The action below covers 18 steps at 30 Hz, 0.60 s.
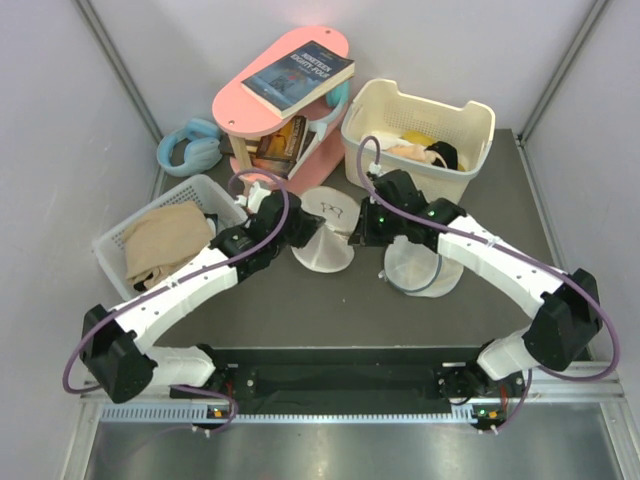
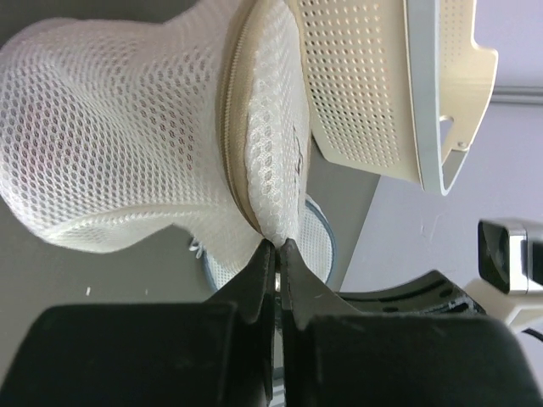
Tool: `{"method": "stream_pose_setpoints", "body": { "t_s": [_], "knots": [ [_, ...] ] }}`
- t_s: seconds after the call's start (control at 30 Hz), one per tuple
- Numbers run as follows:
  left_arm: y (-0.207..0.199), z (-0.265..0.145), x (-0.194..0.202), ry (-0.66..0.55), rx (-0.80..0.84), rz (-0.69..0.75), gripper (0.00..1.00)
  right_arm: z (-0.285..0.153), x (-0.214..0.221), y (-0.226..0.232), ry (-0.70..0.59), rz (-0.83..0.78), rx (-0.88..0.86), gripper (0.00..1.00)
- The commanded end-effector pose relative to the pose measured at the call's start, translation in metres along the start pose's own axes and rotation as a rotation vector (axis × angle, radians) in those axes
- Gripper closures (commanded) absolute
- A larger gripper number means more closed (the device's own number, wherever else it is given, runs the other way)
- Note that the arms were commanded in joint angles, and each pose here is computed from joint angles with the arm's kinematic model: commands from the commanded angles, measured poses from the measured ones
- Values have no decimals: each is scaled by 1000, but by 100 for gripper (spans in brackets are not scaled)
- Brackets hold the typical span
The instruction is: Unzip the laundry bag and remove the bra
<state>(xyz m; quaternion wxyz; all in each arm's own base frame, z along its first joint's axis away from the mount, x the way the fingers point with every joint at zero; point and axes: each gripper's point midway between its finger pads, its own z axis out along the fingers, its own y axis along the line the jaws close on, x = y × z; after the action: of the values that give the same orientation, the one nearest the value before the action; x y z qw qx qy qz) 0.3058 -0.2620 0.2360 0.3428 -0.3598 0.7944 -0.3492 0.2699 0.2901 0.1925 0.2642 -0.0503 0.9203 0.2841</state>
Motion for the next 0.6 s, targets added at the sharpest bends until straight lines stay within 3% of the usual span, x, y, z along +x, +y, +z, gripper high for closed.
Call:
{"method": "stream_pose_setpoints", "body": {
  "t_s": [0.0,0.1,0.27,0.43,0.47,0.5,0.53,0.57],
  "knots": [
    [-15,-2,-19,33,114,28,100,-13,-13,-29,-70,8,42,100],
    [-20,5,-21,69,141,87,100,-16,-17,-38,-88,15,36,100],
    [-35,27,12,258,219,212,100,-23,-22,-27,-98,-5,-13,100],
    [-40,58,13,270,274,340,100,-33,-26,-16,-115,-50,-36,100],
    [-36,63,6,251,252,341,91,-33,-25,-13,-117,-55,-46,100],
    [-28,64,4,257,210,345,76,-29,-23,-13,-106,-57,-49,100],
    [-24,64,3,255,188,352,46,-25,-20,-11,-92,-54,-61,100],
    [-20,63,0,244,168,352,32,-20,-18,-8,-88,-55,-77,100]
  ]
}}
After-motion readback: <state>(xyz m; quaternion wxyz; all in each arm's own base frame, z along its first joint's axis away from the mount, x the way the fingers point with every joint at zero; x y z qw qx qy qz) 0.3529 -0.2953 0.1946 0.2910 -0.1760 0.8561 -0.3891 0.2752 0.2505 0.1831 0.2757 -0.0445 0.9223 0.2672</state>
